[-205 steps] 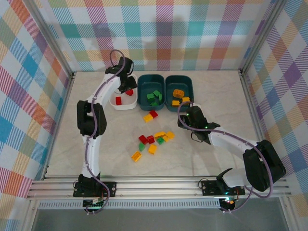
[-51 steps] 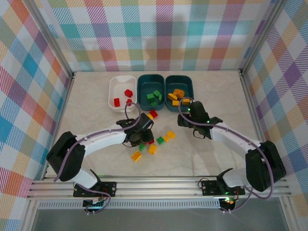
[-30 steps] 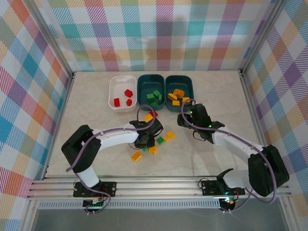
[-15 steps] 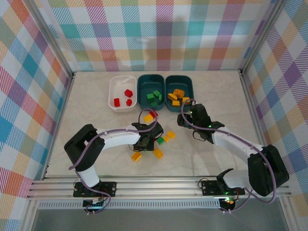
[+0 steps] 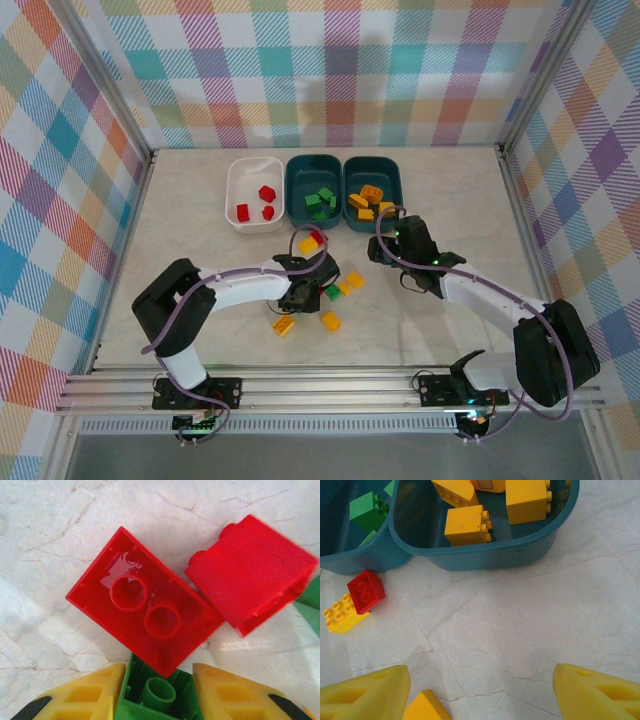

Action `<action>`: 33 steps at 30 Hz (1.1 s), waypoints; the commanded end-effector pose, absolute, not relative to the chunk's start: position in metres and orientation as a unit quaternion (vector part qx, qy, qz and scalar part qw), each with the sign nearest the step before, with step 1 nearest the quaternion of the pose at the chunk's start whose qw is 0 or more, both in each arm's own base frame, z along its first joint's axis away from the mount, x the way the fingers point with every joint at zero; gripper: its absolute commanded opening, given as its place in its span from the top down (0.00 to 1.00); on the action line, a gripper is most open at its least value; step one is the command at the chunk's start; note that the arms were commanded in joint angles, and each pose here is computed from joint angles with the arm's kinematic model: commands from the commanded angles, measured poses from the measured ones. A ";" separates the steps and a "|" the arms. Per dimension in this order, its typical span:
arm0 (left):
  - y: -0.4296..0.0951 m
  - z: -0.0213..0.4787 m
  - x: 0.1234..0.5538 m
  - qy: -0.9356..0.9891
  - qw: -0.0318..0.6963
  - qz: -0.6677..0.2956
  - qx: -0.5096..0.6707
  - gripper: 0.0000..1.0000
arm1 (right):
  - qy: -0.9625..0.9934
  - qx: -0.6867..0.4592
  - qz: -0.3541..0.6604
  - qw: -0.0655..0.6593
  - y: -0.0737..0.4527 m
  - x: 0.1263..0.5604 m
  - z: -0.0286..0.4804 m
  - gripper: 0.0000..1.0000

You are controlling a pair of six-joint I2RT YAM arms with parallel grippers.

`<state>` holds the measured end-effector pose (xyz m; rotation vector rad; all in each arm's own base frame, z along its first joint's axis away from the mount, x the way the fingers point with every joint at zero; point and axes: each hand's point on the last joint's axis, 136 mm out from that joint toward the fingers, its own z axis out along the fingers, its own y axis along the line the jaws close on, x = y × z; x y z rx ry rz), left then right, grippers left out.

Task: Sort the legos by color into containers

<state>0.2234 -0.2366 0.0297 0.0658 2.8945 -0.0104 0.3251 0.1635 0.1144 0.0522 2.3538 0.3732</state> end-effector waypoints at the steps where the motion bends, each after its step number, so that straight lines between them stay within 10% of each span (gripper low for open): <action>1: -0.244 0.082 0.230 0.984 0.169 -0.030 0.038 0.69 | 0.915 0.027 0.152 0.374 0.164 0.326 0.113 0.25; 9: -0.232 0.152 0.304 0.965 0.260 -0.034 0.020 0.66 | 0.914 0.039 0.154 0.374 0.164 0.328 0.106 0.25; 20: -0.261 0.120 0.468 0.968 0.237 -0.076 -0.029 0.67 | 0.911 0.047 0.141 0.384 0.158 0.330 0.104 0.26; 26: -0.280 0.125 0.506 0.966 0.245 -0.077 -0.018 0.34 | 0.910 0.046 0.139 0.387 0.157 0.330 0.107 0.25; 33: -0.277 0.164 0.477 0.956 0.275 -0.102 -0.014 0.20 | 0.911 0.043 0.151 0.382 0.162 0.330 0.105 0.25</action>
